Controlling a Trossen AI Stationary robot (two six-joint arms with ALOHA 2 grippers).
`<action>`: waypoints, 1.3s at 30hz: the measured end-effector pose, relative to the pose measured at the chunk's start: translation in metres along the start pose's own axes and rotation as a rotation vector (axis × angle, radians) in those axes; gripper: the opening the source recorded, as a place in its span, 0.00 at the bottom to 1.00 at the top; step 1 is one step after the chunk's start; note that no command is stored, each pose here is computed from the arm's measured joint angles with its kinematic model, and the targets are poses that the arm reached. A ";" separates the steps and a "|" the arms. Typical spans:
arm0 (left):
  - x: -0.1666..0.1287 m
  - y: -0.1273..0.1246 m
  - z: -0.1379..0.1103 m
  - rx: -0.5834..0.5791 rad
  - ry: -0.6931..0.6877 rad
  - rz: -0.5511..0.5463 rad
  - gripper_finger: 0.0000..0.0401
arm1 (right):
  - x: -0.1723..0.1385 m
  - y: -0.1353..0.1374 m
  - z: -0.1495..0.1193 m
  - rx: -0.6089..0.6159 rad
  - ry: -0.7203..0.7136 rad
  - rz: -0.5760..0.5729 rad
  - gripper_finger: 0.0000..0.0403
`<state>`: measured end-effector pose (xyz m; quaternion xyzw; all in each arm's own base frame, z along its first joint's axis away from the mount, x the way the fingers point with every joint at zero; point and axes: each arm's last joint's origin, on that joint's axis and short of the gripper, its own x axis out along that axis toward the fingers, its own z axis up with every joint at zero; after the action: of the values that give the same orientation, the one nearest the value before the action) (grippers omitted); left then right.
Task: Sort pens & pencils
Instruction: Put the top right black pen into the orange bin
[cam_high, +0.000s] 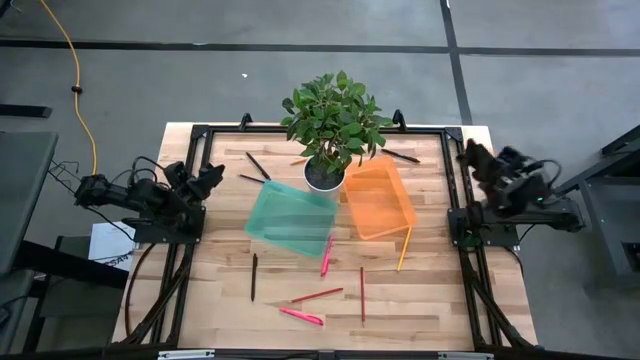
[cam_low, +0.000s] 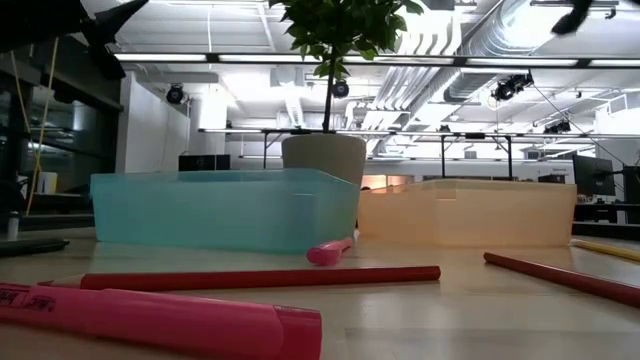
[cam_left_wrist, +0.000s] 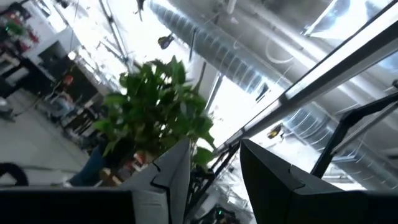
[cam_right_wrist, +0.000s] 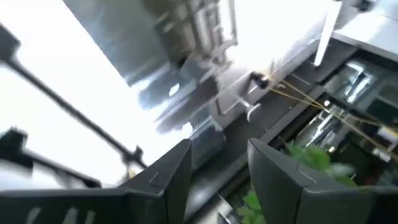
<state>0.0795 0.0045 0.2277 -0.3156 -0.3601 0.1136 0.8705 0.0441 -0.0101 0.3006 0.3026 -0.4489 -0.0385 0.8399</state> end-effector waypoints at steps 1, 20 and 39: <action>0.000 0.000 0.001 -0.003 -0.005 -0.006 0.32 | 0.006 0.006 0.005 -0.032 0.047 -0.010 0.37; 0.009 -0.021 0.028 0.034 -0.103 -0.114 0.32 | 0.129 0.034 -0.013 -0.358 0.592 -0.785 0.37; 0.093 -0.121 0.109 0.739 0.365 -0.161 0.32 | 0.131 0.016 -0.042 -0.326 0.612 -0.975 0.37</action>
<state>0.0662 0.0007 0.4145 0.0319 -0.1584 0.1090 0.9808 0.1513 -0.0210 0.3876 0.3383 0.0158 -0.3987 0.8522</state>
